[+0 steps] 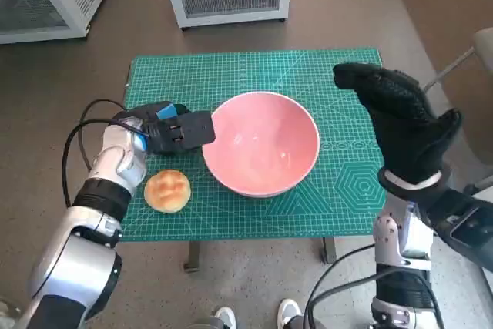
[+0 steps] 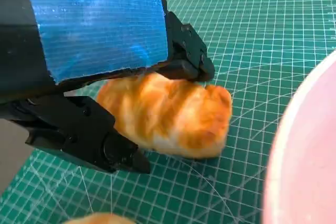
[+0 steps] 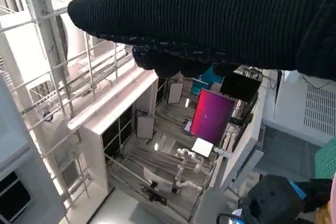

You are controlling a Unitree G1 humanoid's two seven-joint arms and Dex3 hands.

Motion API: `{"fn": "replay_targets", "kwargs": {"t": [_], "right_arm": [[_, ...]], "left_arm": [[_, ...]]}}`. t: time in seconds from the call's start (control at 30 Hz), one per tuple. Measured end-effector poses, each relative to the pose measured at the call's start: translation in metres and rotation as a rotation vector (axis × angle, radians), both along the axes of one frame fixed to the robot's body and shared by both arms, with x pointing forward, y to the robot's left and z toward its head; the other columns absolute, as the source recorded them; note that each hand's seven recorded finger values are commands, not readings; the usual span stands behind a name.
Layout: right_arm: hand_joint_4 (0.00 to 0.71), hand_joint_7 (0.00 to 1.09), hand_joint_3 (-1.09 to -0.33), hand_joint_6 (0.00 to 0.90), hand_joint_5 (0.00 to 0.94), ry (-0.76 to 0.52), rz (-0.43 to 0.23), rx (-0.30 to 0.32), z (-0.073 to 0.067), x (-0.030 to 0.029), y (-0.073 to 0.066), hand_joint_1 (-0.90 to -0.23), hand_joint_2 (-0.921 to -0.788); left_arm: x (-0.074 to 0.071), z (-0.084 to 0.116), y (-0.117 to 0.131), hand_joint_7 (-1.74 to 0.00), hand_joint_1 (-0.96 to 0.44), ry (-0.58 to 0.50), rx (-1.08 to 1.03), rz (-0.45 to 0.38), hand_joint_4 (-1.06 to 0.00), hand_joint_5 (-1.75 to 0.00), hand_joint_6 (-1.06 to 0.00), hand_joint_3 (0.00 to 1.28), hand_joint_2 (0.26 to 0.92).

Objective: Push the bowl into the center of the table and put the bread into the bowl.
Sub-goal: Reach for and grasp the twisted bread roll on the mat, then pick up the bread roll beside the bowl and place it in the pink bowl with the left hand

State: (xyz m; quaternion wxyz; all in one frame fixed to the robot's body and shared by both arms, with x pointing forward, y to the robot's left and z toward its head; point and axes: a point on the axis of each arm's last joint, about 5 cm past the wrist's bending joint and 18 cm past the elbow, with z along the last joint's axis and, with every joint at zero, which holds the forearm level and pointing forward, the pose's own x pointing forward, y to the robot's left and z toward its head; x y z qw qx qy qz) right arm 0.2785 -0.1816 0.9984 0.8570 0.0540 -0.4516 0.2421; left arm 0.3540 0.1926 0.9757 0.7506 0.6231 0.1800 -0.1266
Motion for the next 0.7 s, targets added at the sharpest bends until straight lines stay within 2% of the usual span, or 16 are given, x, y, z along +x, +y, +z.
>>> {"fn": "replay_targets", "kwargs": {"t": [0.13, 0.4, 0.5, 0.7], "right_arm": [[0.497, 0.66, -0.458, 0.16, 0.001, 0.0, 0.0, 0.0, 0.0, 0.0, 0.0, -0.386, -0.921], [0.5, 0.66, -0.459, 0.16, 0.003, 0.0, 0.002, 0.0, 0.0, 0.0, 0.001, -0.387, -0.921], [0.501, 0.66, -0.457, 0.161, 0.003, 0.0, 0.004, 0.0, 0.0, -0.0001, 0.001, -0.394, -0.921], [0.503, 0.66, -0.455, 0.161, 0.004, 0.001, 0.006, 0.0, 0.0, -0.0002, 0.002, -0.397, -0.921]], "left_arm": [[0.0, 0.0, 0.0, -0.9, 0.03, -0.023, 0.011, -0.029, -0.64, -1.34, -0.68, 0.08, 0.918], [0.0, 0.01, 0.006, -0.93, 0.0, -0.086, 0.024, -0.07, -0.61, -1.35, -0.75, 0.07, 0.912], [0.0, 0.02, 0.009, -1.01, 0.0, -0.133, 0.011, -0.076, -0.6, -1.35, -0.7, 0.11, 0.902], [-0.004, 0.049, 0.014, -1.12, 0.0, -0.276, -0.047, -0.088, -0.65, -1.24, -0.65, 0.08, 0.918]]}}
